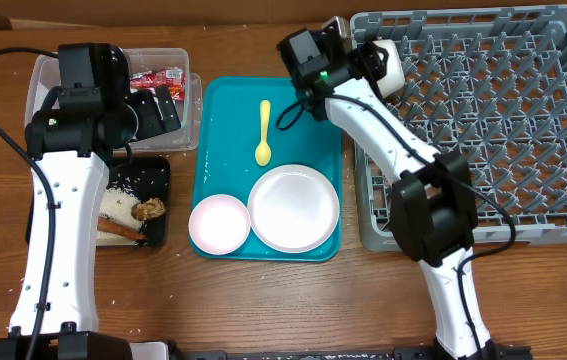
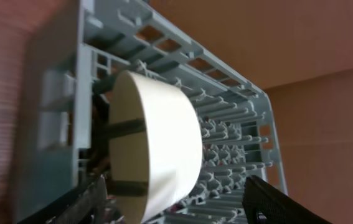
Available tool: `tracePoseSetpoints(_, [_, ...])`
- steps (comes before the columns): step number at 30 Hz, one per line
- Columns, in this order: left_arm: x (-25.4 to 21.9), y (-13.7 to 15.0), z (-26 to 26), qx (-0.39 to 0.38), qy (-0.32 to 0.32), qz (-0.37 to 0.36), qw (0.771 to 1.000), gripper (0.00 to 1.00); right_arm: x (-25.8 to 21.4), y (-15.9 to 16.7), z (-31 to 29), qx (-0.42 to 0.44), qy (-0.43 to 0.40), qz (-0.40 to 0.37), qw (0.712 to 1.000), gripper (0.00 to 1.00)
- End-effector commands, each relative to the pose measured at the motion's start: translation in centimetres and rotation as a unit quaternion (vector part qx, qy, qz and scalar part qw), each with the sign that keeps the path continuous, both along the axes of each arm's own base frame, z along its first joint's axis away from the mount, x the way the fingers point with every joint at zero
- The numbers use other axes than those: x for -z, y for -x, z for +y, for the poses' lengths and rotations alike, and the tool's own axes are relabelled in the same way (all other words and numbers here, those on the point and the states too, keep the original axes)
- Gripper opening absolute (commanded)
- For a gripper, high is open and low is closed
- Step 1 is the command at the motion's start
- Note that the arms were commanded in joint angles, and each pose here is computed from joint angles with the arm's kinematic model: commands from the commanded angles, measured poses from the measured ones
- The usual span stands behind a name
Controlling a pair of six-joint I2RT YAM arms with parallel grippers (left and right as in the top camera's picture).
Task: Sort waste into correct bins and load items into the dishwasher
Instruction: 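Lower the white bowl into the dish rack and open the right gripper, then reach the right gripper to the pink bowl and grasp its rim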
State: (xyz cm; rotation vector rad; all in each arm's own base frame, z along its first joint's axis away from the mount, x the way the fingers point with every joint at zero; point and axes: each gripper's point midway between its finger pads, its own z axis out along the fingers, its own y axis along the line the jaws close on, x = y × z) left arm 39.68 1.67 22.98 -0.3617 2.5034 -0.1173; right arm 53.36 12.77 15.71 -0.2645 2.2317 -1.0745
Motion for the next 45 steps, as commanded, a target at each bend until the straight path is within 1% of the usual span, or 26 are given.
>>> tracePoseSetpoints(1, [-1.0, -0.3, -0.2, 0.001, 0.007, -0.013, 1.0, 1.0, -5.2, 0.8, 0.8, -0.007, -0.095, -0.053, 0.994, 0.72])
tracePoseSetpoints(4, [-1.0, -0.3, -0.2, 0.001, 0.007, -0.013, 1.0, 1.0, -5.7, 2.4, 3.4, -0.047, -0.209, -0.017, 0.977, 0.7])
tracePoseSetpoints(6, [-1.0, -0.3, -0.2, 0.001, 0.007, -0.013, 1.0, 1.0, -5.6, 4.4, 6.2, -0.092, -0.301, 0.04, 0.948, 0.67])
tracePoseSetpoints(7, [-1.0, -0.3, -0.2, 0.001, 0.007, -0.013, 1.0, 1.0, -5.6, 5.9, 8.0, -0.12, -0.349, 0.079, 0.926, 0.67])
tracePoseSetpoints(9, [-1.0, -0.3, -0.2, 0.001, 0.007, -0.013, 1.0, 1.0, -5.7, 9.3, 11.8, -0.174, -0.441, 0.161, 0.865, 0.69])
tracePoseSetpoints(10, [-1.0, -0.3, -0.2, 0.001, 0.007, -0.013, 1.0, 1.0, -5.9, 10.9, 13.4, -0.194, -0.478, 0.197, 0.833, 0.66])
tracePoseSetpoints(11, [-1.0, -0.3, -0.2, 0.001, 0.007, -0.013, 1.0, 1.0, -6.0, 12.4, 14.8, -0.21, -0.512, 0.23, 0.801, 0.54])
tracePoseSetpoints(12, [-1.0, -0.3, -0.2, 0.001, 0.007, -0.013, 1.0, 1.0, -6.3, 13.8, 16.1, -0.224, -0.541, 0.26, 0.768, 0.45])
tracePoseSetpoints(13, [-1.0, -0.3, -0.2, 0.001, 0.007, -0.013, 1.0, 1.0, -6.2, 15.1, 17.2, -0.234, -0.564, 0.287, 0.738, 0.42])
tracePoseSetpoints(14, [-1.0, -0.3, -0.2, 0.001, 0.007, -0.013, 1.0, 1.0, -6.0, 16.1, 18.1, -0.239, -0.579, 0.308, 0.716, 0.4])
tracePoseSetpoints(15, [-1.0, -0.3, -0.2, 0.001, 0.007, -0.013, 1.0, 1.0, -5.4, 17.1, 18.7, -0.241, -0.585, 0.326, 0.702, 0.36])
tracePoseSetpoints(16, [-1.0, -0.3, -0.2, 0.001, 0.007, -0.013, 1.0, 1.0, -4.6, 17.7, 19.0, -0.232, -0.585, 0.337, 0.7, 0.36])
tracePoseSetpoints(19, [-1.0, -0.3, -0.2, 0.001, 0.007, -0.013, 1.0, 1.0, -1.3, 19.4, 19.5, -0.178, -0.579, 0.363, 0.708, 0.36])
tracePoseSetpoints(24, [-1.0, -0.3, -0.2, 0.001, 0.007, -0.013, 1.0, 1.0, 3.5, 23.1, 21.6, -0.132, -0.576, 0.401, 0.7, 0.36])
tracePoseSetpoints(26, [-1.0, -0.3, -0.2, 0.001, 0.007, -0.013, 1.0, 1.0, 5.0, 24.2, 22.1, -0.113, -0.569, 0.404, 0.707, 0.38])
tracePoseSetpoints(28, [-1.0, -0.3, -0.2, 0.001, 0.007, -0.013, 1.0, 1.0, 6.4, 25.0, 22.3, -0.1, -0.552, 0.398, 0.726, 0.42])
tracePoseSetpoints(31, [-1.0, -0.3, -0.2, 0.001, 0.007, -0.013, 1.0, 1.0, 8.0, 25.3, 22.0, -0.079, -0.515, 0.368, 0.77, 0.51])
tracePoseSetpoints(34, [-1.0, -0.3, -0.2, 0.001, 0.007, -0.013, 1.0, 1.0, 9.1, 25.7, 22.0, -0.071, -0.493, 0.346, 0.795, 0.52])
tracePoseSetpoints(36, [-1.0, -0.3, -0.2, 0.001, 0.007, -0.013, 1.0, 1.0, 9.7, 25.9, 22.2, -0.07, -0.486, 0.336, 0.804, 0.53])
tracePoseSetpoints(39, [-1.0, -0.3, -0.2, 0.001, 0.007, -0.013, 1.0, 1.0, 10.6, 26.3, 22.6, -0.073, -0.481, 0.338, 0.805, 0.53])
tracePoseSetpoints(41, [-1.0, -0.3, -0.2, 0.001, 0.007, -0.013, 1.0, 1.0, 11.3, 26.5, 22.7, -0.071, -0.477, 0.343, 0.806, 0.52])
tracePoseSetpoints(45, [-1.0, -0.3, -0.2, 0.001, 0.007, -0.013, 1.0, 1.0, 12.2, 26.7, 22.8, -0.066, -0.475, 0.352, 0.803, 0.42])
